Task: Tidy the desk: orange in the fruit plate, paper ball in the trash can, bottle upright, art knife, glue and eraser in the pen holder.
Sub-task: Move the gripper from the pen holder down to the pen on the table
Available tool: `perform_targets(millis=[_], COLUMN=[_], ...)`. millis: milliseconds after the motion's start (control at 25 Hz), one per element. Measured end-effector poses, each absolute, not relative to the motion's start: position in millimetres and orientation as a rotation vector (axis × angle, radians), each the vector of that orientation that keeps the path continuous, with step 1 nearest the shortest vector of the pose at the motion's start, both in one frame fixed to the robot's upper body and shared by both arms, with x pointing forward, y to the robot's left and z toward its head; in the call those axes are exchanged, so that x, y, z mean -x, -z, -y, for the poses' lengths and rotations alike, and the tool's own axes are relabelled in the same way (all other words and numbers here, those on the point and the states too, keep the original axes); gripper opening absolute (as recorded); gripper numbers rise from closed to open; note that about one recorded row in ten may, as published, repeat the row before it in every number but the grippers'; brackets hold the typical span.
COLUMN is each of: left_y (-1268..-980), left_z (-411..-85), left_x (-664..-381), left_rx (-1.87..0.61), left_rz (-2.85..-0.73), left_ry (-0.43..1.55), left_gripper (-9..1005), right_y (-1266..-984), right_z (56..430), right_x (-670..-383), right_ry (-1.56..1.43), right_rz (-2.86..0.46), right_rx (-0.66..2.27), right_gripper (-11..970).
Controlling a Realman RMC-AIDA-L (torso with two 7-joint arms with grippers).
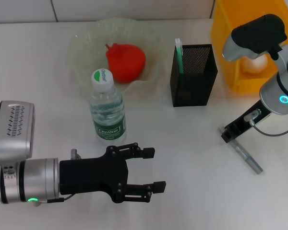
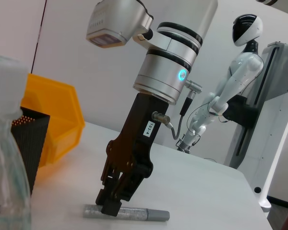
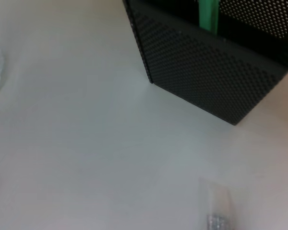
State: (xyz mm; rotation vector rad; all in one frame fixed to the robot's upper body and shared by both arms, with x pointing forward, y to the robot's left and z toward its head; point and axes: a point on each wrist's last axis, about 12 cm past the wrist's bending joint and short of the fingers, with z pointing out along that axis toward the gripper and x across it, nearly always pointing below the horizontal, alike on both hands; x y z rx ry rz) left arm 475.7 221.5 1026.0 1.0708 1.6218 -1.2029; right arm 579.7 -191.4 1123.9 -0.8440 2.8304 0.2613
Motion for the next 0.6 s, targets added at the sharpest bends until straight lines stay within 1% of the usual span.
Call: perform_targets(millis=[240, 600], left_y=[-1025.4, -1024.8], left_z=[-221.8, -222.2], left_x=[-474.8, -473.8], left_rx=[-1.069, -1.066], left_rz=[-1.624, -1.627], left_ry=[1.205, 1.205], left_gripper=[846, 846], right_y=[-1123.6, -1120.8], right_z=[190.2, 190.9], right_x=[-580.2, -579.6], right_ry=[-0.258, -0.259], right_rz=[-2.825, -2.838], right_rx=[0.842, 0.841], right_gripper=[219, 201])
